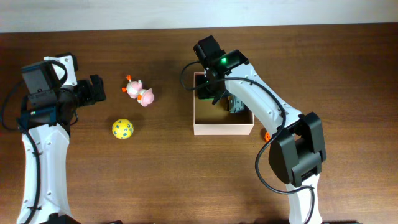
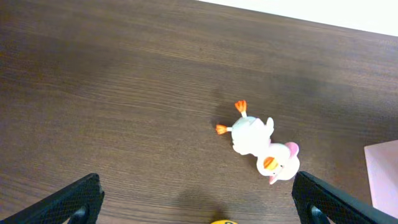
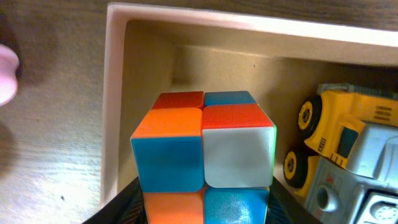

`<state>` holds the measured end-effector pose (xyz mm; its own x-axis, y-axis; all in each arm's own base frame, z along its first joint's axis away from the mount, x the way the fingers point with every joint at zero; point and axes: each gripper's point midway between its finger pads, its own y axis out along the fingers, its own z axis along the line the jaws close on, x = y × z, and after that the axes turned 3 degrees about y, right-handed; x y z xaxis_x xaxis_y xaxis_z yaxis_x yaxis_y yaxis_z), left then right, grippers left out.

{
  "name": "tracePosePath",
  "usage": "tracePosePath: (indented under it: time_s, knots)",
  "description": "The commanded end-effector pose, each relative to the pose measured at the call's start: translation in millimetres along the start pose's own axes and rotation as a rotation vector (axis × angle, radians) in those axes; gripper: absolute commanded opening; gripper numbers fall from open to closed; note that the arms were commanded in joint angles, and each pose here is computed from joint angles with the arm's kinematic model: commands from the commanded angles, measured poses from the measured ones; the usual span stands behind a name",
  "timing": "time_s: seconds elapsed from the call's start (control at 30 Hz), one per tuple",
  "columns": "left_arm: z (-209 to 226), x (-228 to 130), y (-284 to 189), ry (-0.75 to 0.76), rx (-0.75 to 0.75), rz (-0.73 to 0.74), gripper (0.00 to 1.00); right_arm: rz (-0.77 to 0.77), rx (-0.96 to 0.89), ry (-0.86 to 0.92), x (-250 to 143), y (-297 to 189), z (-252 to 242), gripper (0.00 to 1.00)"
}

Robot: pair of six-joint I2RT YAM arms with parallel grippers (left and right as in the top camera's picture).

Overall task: Pack container
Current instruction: 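Place the colour cube into the box and withdraw right gripper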

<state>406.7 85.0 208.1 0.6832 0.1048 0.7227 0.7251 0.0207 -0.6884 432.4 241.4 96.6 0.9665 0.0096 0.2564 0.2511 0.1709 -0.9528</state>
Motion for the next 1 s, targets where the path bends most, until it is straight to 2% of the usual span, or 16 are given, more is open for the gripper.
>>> tracePosePath:
  time_s: [0.0, 0.2, 0.4, 0.53, 0.77, 0.87, 0.97]
  knots:
    - [2.3, 4.0, -0.5, 0.013, 0.006, -0.001, 0.99, -0.006, -0.014, 0.010, 0.2, 1.6, -3.2, 0.48]
    - [2.3, 3.7, -0.5, 0.013, 0.006, 0.000, 0.99, -0.034, -0.001, 0.008, 7.7, 1.2, -1.4, 0.67]
    - [2.3, 3.7, -0.5, 0.013, 0.006, 0.000, 0.99, -0.064, 0.004, 0.007, 18.0, -12.0, -10.5, 0.68]
    - [2.4, 3.7, -0.5, 0.013, 0.006, 0.000, 0.99, -0.097, -0.001, 0.024, 26.1, -51.9, -28.6, 0.68]
    - [2.4, 3.7, -0.5, 0.013, 0.006, 0.000, 0.99, -0.185, -0.035, 0.074, 29.3, -154.9, -96.8, 0.75]
    - [2.4, 3.7, -0.5, 0.013, 0.006, 0.000, 0.99, -0.165, -0.075, 0.134, 17.8, -175.8, -136.0, 0.75]
    - [2.4, 3.8, -0.5, 0.013, 0.006, -0.001, 0.99, -0.077, -0.130, 0.199, -2.7, -177.9, -174.7, 0.75]
